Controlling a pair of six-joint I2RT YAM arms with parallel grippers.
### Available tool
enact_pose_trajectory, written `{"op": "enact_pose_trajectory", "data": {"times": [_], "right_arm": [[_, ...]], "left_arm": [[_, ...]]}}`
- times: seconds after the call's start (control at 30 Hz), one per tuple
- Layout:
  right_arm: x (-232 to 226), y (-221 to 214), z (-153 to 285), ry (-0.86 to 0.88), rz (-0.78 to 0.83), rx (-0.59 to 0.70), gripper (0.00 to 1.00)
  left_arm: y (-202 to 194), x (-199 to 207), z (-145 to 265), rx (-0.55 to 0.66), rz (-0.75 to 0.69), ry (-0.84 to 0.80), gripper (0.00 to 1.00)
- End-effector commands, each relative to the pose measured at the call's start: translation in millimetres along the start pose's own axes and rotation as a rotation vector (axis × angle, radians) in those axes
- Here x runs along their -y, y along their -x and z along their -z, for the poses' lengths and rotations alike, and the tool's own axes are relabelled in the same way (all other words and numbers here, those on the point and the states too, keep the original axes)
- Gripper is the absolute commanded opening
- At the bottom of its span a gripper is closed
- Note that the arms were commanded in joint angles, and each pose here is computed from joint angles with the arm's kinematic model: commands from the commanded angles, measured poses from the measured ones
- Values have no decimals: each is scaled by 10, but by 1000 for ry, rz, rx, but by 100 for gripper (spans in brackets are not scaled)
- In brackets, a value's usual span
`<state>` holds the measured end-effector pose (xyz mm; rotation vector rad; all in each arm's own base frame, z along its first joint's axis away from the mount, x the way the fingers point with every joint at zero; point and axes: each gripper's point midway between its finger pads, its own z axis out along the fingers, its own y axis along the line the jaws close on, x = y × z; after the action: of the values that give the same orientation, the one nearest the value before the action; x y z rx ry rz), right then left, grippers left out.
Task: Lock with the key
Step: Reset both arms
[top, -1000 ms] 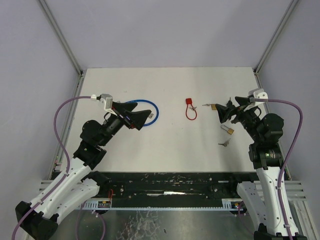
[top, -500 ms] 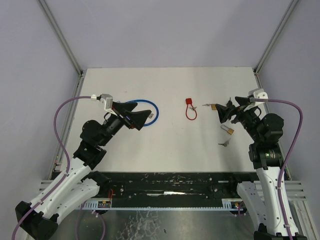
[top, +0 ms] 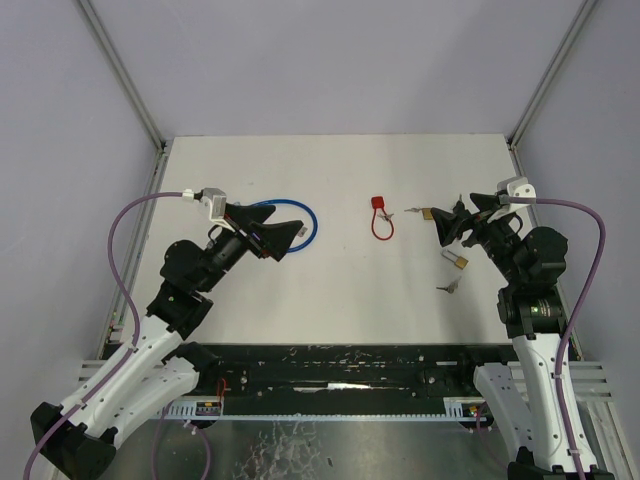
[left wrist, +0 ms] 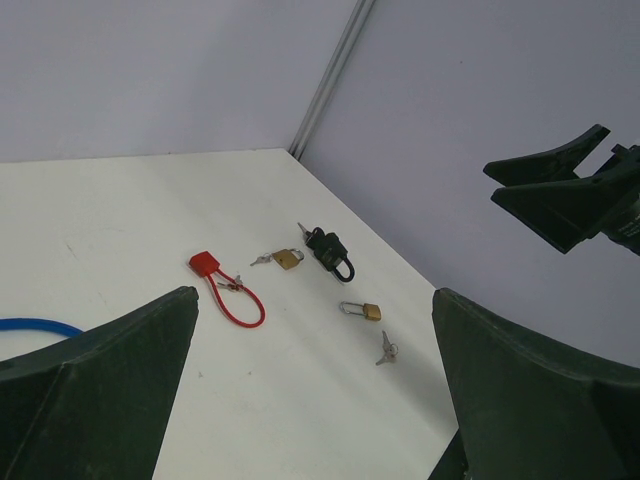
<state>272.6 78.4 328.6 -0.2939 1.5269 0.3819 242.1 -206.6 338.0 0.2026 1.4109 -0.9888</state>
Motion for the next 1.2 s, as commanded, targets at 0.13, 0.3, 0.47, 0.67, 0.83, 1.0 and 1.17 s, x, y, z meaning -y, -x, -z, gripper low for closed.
{"op": "enact_pose_trajectory", "data": {"times": [0.13, 0.3, 0.47, 0.67, 0.83, 1.0, 1.17], "right_arm": [[11, 253, 21, -13, 36, 72, 99], [13, 245, 18, -13, 37, 70, 99], [14, 249, 20, -13, 37, 71, 99], [15, 248, 19, -14, 35, 70, 99], [7, 251, 24, -11, 35, 71, 99], [9, 252, 20, -11, 35, 70, 99], [6, 252, 19, -10, 34, 71, 99]], "left_arm": [[67, 61, 3, 24, -27, -34, 100], [67, 65, 5, 24, -27, -35, 100], [65, 63, 5, 23, -27, -35, 100], [60, 58, 4, 22, -28, -34, 100], [52, 74, 4, 15, -23, -40, 100], [52, 66, 8, 17, -27, -37, 100], [42, 58, 9, 15, -28, -35, 100]]}}
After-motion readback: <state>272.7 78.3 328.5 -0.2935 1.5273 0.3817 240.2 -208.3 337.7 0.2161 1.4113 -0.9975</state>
